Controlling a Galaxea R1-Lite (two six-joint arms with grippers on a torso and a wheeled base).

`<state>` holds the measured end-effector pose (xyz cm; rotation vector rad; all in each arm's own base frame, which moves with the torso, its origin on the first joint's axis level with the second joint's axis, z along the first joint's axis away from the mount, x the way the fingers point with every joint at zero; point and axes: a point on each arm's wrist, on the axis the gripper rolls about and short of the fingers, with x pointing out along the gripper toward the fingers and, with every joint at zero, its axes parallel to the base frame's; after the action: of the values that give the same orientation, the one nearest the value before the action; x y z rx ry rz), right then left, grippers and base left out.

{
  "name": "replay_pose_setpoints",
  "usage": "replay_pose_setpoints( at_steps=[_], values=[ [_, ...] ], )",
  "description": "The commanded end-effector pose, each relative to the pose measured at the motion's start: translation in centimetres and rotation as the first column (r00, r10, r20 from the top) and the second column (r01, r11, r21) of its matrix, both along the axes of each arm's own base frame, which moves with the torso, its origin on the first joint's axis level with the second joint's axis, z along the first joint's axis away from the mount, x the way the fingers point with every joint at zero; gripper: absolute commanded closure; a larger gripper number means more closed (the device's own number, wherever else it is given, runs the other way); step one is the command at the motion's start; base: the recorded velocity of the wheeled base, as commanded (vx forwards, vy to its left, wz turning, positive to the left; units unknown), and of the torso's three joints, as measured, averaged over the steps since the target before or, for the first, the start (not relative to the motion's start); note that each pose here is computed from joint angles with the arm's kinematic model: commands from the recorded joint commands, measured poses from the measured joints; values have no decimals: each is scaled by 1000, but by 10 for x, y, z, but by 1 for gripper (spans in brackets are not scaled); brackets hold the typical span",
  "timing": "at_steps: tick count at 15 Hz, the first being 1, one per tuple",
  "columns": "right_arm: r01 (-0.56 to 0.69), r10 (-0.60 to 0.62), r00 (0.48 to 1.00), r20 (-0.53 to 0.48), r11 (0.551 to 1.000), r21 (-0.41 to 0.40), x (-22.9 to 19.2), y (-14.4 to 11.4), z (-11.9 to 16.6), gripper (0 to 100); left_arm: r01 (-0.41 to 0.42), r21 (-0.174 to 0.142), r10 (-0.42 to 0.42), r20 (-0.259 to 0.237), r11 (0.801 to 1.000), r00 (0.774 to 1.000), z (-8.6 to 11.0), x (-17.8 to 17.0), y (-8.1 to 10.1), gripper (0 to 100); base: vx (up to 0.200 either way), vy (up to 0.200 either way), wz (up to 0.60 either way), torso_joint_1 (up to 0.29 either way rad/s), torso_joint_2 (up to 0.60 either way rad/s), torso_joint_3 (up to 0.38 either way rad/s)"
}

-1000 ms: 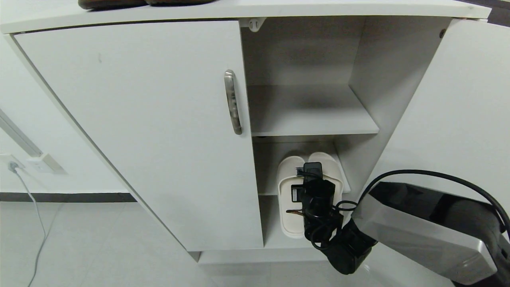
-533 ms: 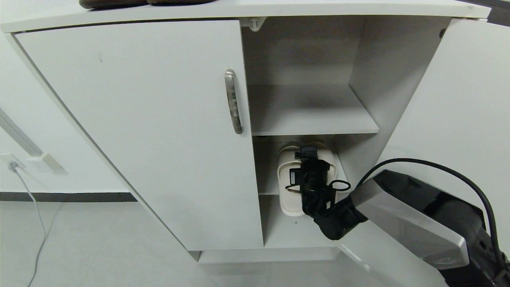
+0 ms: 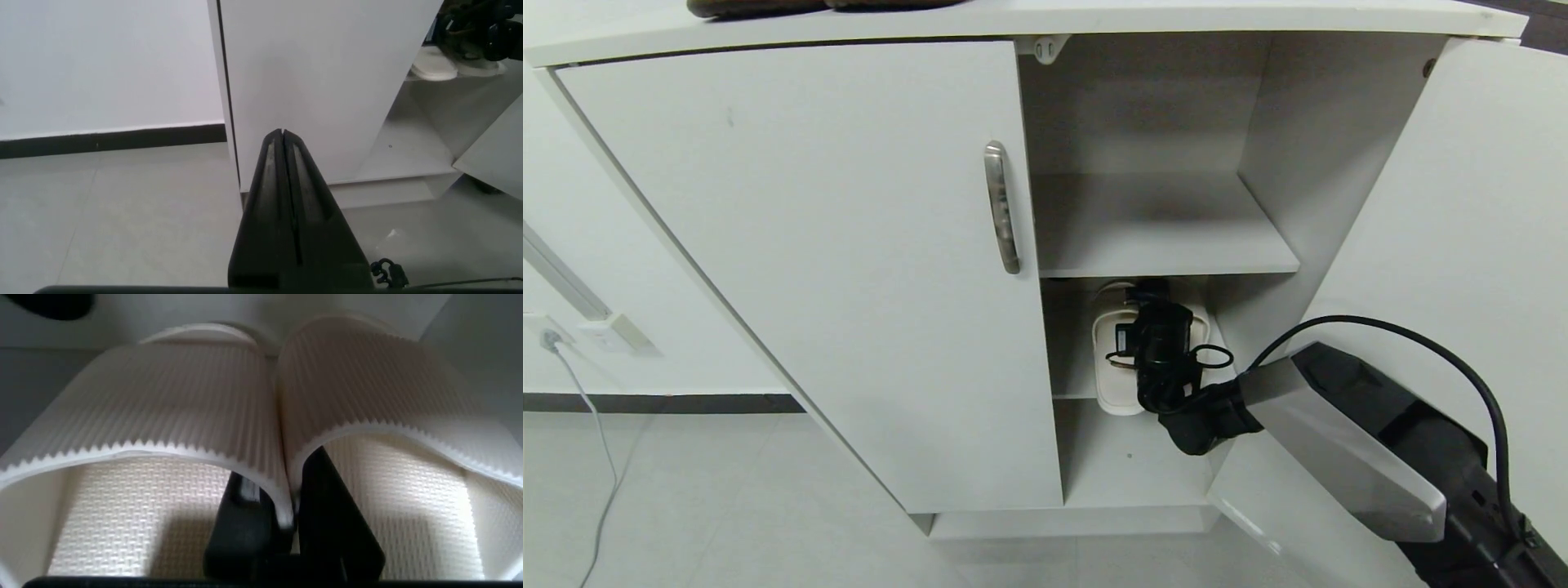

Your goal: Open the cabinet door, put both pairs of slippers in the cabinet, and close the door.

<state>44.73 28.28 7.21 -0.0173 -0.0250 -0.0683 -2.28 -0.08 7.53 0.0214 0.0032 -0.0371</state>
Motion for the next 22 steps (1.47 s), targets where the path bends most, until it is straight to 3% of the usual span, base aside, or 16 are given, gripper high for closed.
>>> replay_pose_setpoints(
  at_steps=[1, 7, 8, 16, 22],
  values=[
    [4, -4, 1000, -7, 1000, -5, 3, 0, -8, 100, 0, 0, 0, -1, 1000, 1000, 0, 0, 0, 100, 0, 0, 0, 0, 0, 0],
    [6, -6, 1000, -8, 1000, -4, 6, 0, -13, 100, 0, -2, 0, -1, 1000, 1000, 0, 0, 0, 100, 0, 0, 0, 0, 0, 0],
    [6, -6, 1000, -9, 1000, -5, 6, 1, -15, 0, 0, -2, 0, 0, 1000, 1000, 0, 0, 0, 100, 0, 0, 0, 0, 0, 0],
    [-13, 12, 999, -36, 1000, -22, -22, -6, -15, 0, 0, -2, 0, 0, 1000, 1000, 0, 0, 0, 100, 0, 0, 0, 0, 0, 0],
    [-63, 63, 998, -27, 998, -16, -84, -17, -2, 0, 0, 0, 0, -1, 1000, 1000, 0, 0, 0, 100, 0, 0, 0, 0, 0, 0]
  ],
)
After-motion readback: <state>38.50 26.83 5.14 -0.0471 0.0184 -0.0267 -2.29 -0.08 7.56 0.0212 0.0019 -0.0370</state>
